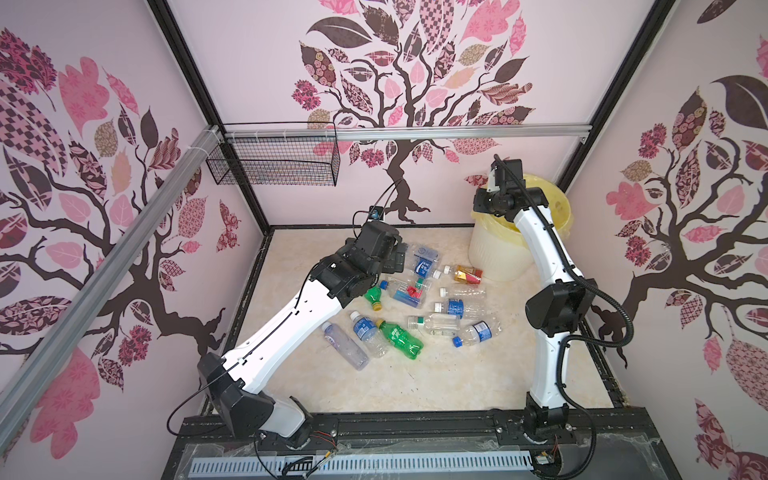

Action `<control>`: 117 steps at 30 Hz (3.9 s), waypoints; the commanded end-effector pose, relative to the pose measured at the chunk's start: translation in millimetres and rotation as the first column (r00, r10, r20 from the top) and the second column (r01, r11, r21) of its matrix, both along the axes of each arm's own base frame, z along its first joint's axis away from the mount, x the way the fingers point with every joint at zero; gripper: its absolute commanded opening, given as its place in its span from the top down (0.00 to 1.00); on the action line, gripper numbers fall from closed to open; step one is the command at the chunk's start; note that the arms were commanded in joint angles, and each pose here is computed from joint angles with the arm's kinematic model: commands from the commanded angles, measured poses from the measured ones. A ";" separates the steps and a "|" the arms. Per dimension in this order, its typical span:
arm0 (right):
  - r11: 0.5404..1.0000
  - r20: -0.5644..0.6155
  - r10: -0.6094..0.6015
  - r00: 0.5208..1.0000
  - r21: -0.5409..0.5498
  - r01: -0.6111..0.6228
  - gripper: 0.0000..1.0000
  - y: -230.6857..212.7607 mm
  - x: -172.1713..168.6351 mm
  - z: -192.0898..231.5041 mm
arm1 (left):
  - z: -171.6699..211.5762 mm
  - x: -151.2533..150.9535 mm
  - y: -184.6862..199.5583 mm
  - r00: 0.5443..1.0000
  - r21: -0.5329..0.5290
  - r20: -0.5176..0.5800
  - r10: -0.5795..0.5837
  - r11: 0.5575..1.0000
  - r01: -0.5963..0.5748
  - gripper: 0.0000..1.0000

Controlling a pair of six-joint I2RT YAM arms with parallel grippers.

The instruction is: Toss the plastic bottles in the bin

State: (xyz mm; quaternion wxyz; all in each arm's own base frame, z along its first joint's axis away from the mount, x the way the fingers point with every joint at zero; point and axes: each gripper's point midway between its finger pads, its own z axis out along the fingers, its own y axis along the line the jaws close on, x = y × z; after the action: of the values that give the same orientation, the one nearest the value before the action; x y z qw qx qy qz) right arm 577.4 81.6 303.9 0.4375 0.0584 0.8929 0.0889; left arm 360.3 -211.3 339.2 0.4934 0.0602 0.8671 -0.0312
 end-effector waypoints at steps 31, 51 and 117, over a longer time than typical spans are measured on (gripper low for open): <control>0.988 0.123 -0.016 0.992 0.156 -0.004 0.01 38.8 -59.5 100.5 | -25.4 -21.0 58.5 0.962 0.005 -0.111 0.249 0.968 -0.250 0.03; 0.923 -0.067 0.362 0.930 -0.115 -0.367 0.01 182.4 -238.9 -19.7 | -159.6 -116.6 156.4 0.590 -0.125 -0.664 0.460 0.710 -0.693 0.03; 0.808 -0.105 0.588 0.802 0.046 -0.587 0.00 233.2 -286.6 -31.2 | -195.7 -34.8 140.1 0.583 -0.133 -0.731 0.354 0.764 -0.631 0.61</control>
State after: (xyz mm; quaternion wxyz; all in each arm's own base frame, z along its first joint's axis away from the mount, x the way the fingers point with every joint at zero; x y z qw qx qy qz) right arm 297.0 310.7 264.6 0.3548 -0.2159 0.8868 0.2029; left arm 319.4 -68.2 112.2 0.1090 -0.3102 0.9430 -0.0520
